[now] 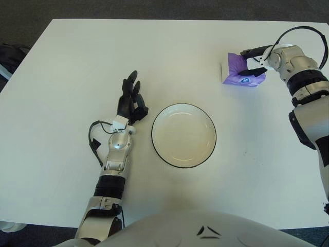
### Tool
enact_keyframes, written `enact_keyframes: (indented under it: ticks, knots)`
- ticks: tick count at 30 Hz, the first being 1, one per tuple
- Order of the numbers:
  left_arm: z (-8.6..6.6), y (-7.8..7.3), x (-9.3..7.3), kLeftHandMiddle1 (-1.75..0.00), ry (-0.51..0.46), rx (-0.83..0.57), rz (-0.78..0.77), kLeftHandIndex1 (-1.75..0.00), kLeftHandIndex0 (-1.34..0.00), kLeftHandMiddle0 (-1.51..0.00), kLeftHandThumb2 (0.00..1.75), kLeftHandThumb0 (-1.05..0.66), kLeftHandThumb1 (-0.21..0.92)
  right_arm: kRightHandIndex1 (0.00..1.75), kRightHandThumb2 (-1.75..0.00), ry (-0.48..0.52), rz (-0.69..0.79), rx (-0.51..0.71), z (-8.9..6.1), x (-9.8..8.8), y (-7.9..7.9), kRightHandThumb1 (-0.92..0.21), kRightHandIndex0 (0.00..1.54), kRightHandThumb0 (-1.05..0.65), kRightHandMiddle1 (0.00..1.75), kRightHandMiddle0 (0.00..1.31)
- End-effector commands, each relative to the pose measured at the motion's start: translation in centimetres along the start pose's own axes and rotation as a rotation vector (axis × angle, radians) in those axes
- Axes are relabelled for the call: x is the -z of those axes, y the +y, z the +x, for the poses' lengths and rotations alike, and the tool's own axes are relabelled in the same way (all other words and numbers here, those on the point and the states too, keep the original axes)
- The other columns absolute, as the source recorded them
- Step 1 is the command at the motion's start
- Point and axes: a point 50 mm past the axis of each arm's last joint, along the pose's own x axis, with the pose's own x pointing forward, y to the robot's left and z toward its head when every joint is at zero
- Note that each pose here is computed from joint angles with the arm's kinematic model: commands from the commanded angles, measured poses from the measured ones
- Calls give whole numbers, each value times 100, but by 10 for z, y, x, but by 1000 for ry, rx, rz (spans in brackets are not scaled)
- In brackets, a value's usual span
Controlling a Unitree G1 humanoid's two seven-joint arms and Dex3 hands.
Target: Put the tissue paper into the plate.
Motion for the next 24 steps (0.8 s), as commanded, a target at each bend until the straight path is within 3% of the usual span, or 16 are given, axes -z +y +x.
enact_keyframes:
  ticks: [1, 24]
  knots:
    - [-19, 5, 42, -1, 218, -10, 8, -52, 0, -32, 101, -79, 92, 0, -57, 12, -2, -36, 0, 6, 7, -92, 0, -105, 0, 0]
    - [-19, 4, 42, -1, 215, 0, 12, -47, 0, -31, 101, -79, 92, 0, -54, -11, 5, -5, 0, 6, 13, -92, 0, -105, 0, 0]
